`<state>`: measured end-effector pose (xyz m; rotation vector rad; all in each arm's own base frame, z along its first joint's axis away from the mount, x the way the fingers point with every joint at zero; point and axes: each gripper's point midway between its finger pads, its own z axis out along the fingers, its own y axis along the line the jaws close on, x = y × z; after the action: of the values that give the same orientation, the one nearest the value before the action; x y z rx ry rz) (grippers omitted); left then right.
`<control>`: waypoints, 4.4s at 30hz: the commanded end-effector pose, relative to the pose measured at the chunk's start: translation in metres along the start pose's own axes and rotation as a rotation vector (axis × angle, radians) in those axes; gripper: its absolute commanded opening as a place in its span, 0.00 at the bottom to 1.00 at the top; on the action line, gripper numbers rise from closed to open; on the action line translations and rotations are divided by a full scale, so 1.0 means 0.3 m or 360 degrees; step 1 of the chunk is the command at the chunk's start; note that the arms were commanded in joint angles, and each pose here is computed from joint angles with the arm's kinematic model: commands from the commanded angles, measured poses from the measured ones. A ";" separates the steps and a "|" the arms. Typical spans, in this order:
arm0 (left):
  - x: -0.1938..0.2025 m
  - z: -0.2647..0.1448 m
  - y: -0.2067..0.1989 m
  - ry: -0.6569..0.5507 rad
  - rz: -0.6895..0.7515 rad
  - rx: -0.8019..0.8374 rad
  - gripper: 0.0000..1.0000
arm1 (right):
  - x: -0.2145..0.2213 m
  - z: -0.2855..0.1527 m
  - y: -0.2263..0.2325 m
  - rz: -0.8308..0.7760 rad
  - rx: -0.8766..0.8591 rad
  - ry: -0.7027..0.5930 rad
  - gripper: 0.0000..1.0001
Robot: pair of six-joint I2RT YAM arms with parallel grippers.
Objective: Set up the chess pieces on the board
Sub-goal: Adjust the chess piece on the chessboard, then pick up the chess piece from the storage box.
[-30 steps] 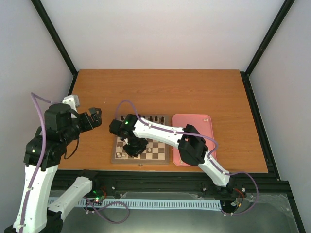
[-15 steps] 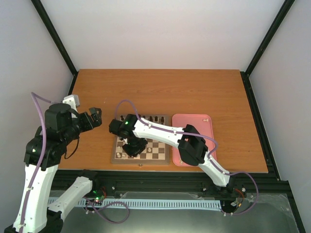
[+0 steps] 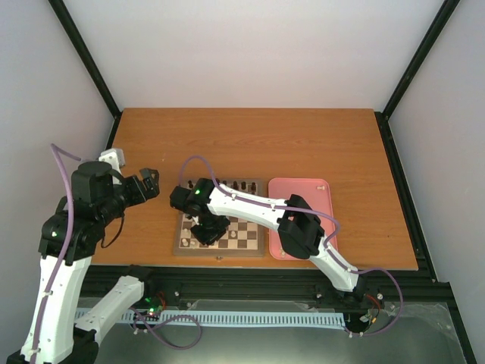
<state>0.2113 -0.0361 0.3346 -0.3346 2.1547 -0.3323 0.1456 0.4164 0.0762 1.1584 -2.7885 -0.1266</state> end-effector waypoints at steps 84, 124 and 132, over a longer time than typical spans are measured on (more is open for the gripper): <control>0.024 0.101 -0.055 0.0129 0.0007 0.0099 1.00 | 0.641 -0.118 -0.778 0.1307 0.0301 -0.0201 0.58; 0.025 0.184 -0.079 0.0198 -0.0044 0.0109 1.00 | 0.810 0.072 -0.825 0.1635 0.0018 -0.0098 0.32; 0.025 0.181 -0.074 0.0194 -0.0041 0.0096 1.00 | 0.816 0.083 -0.823 0.1636 0.0018 -0.0078 0.27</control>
<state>0.2524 -0.0666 0.2990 -0.3012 2.2847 -0.4305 0.1449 0.0719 0.0438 -0.3489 -3.0314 -0.0382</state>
